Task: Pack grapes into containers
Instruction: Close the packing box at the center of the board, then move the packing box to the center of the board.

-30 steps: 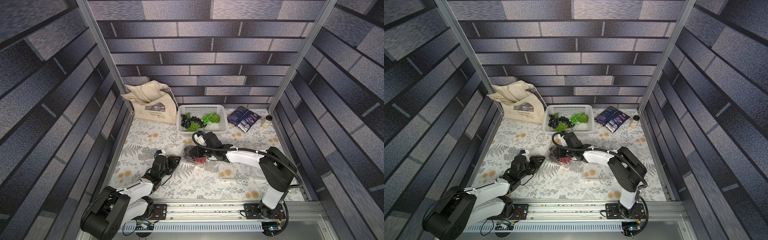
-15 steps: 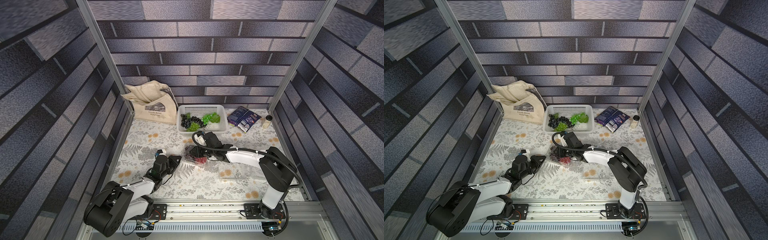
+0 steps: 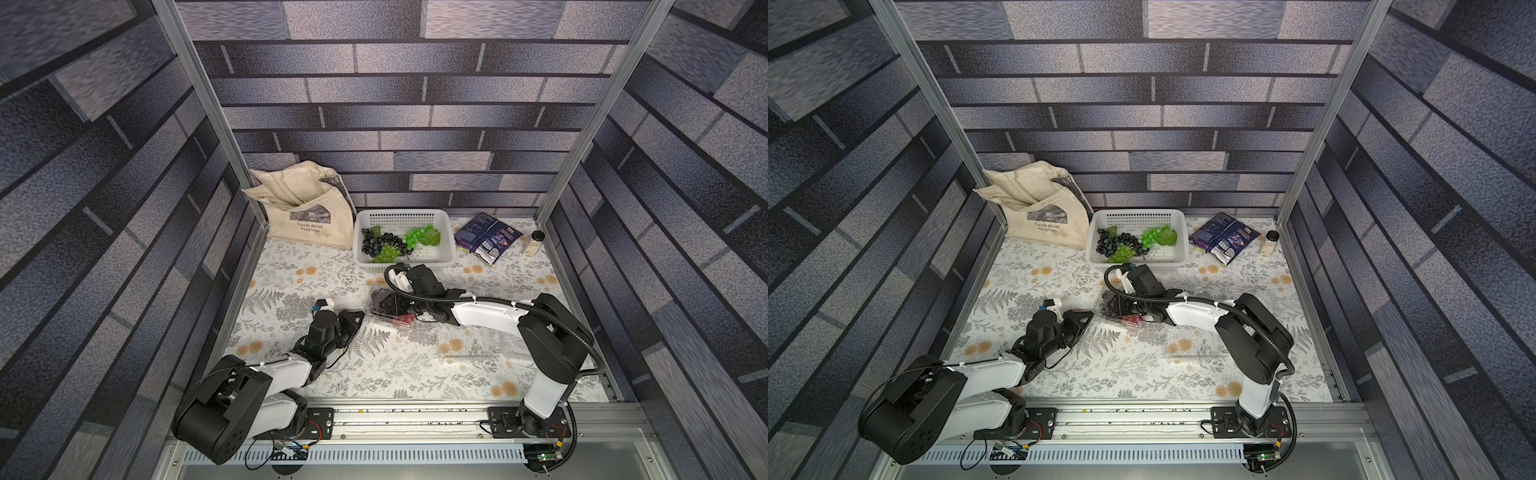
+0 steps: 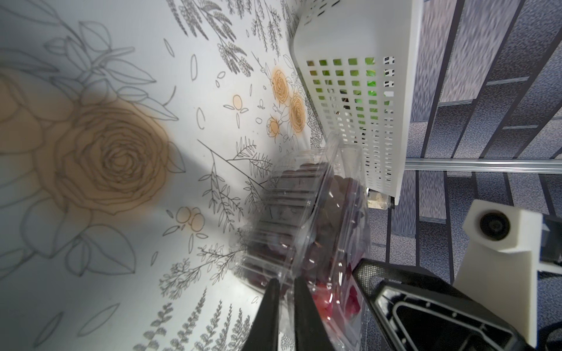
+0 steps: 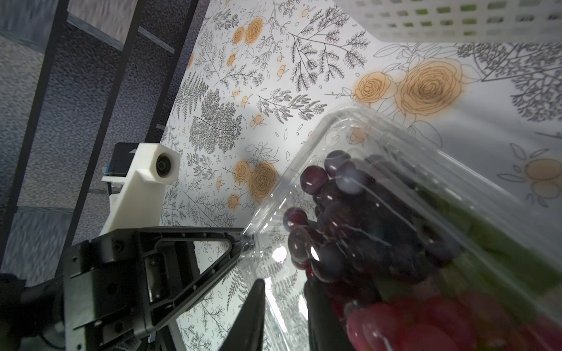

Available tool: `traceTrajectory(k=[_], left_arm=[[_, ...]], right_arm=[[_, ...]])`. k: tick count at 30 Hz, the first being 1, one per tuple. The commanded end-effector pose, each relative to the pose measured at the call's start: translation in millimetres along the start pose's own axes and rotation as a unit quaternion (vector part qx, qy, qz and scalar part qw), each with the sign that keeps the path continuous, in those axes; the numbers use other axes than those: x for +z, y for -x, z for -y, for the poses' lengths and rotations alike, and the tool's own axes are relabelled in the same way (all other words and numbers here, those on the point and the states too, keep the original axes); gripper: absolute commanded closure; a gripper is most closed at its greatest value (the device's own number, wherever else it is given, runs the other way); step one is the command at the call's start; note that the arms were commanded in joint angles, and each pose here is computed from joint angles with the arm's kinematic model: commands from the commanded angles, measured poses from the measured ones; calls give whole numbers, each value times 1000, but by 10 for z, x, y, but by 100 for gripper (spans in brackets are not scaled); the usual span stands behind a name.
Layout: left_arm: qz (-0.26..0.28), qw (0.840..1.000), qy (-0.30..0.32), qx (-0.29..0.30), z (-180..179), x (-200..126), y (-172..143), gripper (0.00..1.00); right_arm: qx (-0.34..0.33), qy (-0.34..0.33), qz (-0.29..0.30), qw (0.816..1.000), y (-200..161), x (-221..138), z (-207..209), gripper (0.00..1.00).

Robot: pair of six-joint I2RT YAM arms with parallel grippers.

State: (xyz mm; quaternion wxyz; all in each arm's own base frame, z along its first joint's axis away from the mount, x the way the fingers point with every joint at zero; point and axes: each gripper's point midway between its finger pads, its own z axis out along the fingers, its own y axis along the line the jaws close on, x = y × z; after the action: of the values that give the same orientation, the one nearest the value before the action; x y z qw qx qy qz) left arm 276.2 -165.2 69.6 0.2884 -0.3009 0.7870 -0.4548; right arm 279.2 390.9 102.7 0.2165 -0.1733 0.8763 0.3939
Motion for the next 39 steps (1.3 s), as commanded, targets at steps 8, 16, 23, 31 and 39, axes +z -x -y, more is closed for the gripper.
traceTrajectory(k=[8, 16, 23, 31, 39], left_arm=[[26, 993, 99, 53, -158, -327, 146, 56], [30, 990, 101, 99, 146, -631, 315, 34], [1, 984, 109, 140, 374, -707, 312, 26], [-3, 984, 101, 149, 486, -736, 330, 23], [1, 986, 94, 141, 489, -745, 380, 22]], right_arm=[[-14, -14, 46, 999, 246, -647, -94, 52], [-10, -101, 27, 994, 113, -1080, 291, 30], [16, -99, -4, 995, -25, -931, 508, 27], [31, -74, -27, 996, -92, -702, 530, 26], [46, -75, -43, 995, -167, -594, 599, 26]])
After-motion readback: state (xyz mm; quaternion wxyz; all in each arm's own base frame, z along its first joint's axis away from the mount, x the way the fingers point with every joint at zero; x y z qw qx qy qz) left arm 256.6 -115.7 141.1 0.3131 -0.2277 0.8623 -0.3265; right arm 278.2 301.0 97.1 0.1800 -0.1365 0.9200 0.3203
